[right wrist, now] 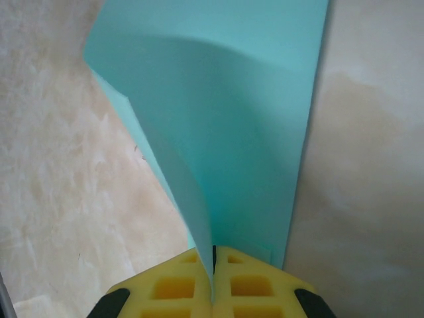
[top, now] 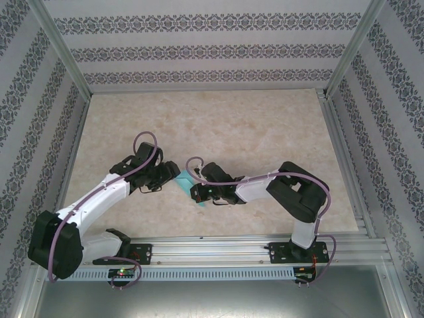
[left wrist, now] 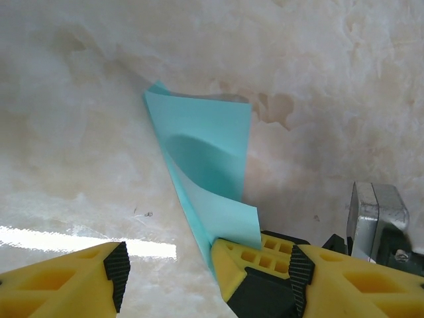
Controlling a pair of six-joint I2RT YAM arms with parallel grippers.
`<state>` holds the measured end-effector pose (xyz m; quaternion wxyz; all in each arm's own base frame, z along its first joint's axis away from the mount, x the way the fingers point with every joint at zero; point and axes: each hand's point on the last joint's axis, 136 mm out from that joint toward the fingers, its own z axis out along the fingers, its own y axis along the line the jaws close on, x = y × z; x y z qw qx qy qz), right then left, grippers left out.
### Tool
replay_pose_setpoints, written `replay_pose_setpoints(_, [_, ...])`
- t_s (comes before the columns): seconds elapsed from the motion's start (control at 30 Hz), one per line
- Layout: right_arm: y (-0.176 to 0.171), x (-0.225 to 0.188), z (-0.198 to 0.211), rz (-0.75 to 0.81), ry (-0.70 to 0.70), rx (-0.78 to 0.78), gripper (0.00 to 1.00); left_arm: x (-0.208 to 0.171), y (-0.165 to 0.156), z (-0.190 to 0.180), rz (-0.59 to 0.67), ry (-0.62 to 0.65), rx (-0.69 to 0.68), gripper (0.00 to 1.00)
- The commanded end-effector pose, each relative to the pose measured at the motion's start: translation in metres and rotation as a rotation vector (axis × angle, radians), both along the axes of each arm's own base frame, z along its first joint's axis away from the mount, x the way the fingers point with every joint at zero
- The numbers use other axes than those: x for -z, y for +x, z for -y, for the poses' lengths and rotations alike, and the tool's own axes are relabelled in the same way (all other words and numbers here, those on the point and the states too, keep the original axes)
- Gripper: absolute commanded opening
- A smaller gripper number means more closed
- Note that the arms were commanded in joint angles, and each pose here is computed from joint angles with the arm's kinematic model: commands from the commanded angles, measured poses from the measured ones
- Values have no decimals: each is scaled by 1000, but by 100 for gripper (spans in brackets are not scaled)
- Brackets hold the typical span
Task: Fold a paper plane with a square sheet of paper (pick it up from the middle)
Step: Fold the wing for the fifth time at the center of the table.
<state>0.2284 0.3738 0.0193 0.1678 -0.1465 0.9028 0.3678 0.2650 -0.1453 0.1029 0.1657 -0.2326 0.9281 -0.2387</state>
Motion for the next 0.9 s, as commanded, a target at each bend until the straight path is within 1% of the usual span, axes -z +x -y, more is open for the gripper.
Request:
replay_pose_setpoints(0.0, [-2,8,1,-43,0,13,4,-7,8,4,53,-34,29,67])
replay_pose_setpoints(0.03, [-3,8,2,-38,-15,10,6,-5,8,6,49,-42,37,66])
replay_pose_setpoints(0.13, [-1,5,6,38,-91,-1,7,4,6,12,11,-68,39,65])
replay_pose_setpoints(0.3, [-1,-8,12,301,-254,-68,6,20,6,18,-90,-100,-4,67])
replay_pose_setpoints(0.57, [-3,-15,5,481,-324,-139,6,43,8,16,-258,-60,-84,66])
replay_pose_setpoints(0.63, [-3,-16,4,506,-332,-143,7,47,10,22,-280,-79,-76,62])
replay_pose_setpoints(0.77, [-7,-21,-3,552,-325,-170,8,57,8,24,-332,-63,-54,53])
replay_pose_setpoints(0.87, [-10,-23,-7,581,-323,-192,10,60,7,25,-348,-52,-38,41])
